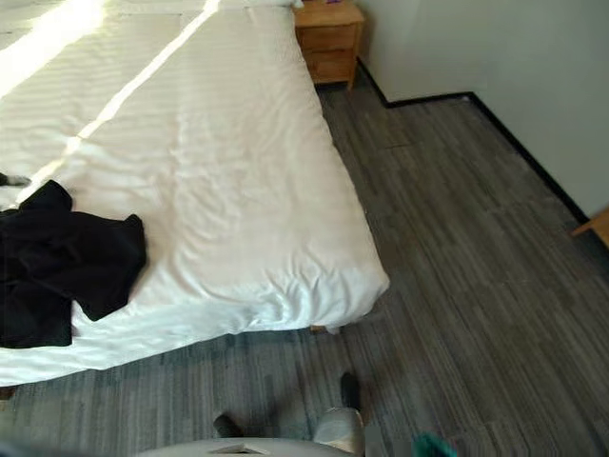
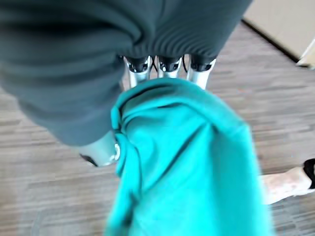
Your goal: Pick up bed clothes into laundry basket.
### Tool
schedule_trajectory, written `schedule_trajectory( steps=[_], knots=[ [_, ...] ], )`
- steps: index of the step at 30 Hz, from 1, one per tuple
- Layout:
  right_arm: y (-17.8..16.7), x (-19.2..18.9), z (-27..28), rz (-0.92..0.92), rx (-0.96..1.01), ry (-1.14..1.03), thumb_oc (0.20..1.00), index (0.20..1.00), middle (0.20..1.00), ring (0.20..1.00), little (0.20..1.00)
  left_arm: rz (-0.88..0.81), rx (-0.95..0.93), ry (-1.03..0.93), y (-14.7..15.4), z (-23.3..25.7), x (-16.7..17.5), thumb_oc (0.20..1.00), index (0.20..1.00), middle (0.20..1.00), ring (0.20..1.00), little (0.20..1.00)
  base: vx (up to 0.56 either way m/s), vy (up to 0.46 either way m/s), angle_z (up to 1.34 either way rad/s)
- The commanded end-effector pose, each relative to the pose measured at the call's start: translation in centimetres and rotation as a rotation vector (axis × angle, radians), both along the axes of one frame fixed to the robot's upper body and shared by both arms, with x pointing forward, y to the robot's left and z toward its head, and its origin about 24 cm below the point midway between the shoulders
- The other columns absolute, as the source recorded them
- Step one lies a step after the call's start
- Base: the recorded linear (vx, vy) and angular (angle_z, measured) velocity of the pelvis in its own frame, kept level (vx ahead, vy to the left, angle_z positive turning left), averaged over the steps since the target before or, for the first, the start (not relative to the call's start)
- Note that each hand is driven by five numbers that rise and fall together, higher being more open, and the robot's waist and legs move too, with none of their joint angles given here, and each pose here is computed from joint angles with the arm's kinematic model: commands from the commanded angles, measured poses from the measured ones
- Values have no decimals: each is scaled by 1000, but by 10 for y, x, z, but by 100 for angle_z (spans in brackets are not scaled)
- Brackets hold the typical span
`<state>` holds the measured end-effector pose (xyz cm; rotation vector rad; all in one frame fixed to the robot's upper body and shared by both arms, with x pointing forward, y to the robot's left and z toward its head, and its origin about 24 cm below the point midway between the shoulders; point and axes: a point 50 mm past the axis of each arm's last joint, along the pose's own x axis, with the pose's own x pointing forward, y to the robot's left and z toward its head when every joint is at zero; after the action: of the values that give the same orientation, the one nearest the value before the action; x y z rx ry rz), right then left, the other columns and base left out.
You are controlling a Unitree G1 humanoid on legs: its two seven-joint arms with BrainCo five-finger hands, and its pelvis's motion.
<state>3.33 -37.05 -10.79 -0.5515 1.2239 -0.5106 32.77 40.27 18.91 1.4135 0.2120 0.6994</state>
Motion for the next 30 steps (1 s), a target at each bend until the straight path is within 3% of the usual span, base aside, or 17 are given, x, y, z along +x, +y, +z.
schedule_trajectory(
  steps=[1,20,21,22,23,28,30],
  knots=[
    [-10,3,6,-10,-70,16,200,200,200,200,200,60,57,-122,7,45,0,1000,1000,1000,1000,1000,-182,32,-7],
    [9,54,4,152,-69,-62,200,200,200,200,200,225,41,-59,38,41,-28,1000,1000,1000,1000,1000,-52,-6,2],
    [10,61,6,166,-64,-86,200,200,200,200,200,225,67,-24,39,38,-28,558,558,558,558,558,-1,-9,5],
    [9,62,6,167,-64,-85,200,200,200,200,200,226,67,-24,39,38,-29,432,432,432,432,432,-14,-3,4],
    [8,65,8,178,-69,-94,200,200,200,200,200,234,79,18,40,33,-30,200,200,200,200,200,0,0,0],
    [9,72,11,199,-54,-133,200,200,200,200,200,177,-8,115,24,-13,-20,200,200,200,200,200,-19,-3,2],
    [46,121,7,309,-32,-175,200,200,200,200,200,99,-87,148,-10,-43,2,200,200,200,200,200,-3,-7,7]
  ],
)
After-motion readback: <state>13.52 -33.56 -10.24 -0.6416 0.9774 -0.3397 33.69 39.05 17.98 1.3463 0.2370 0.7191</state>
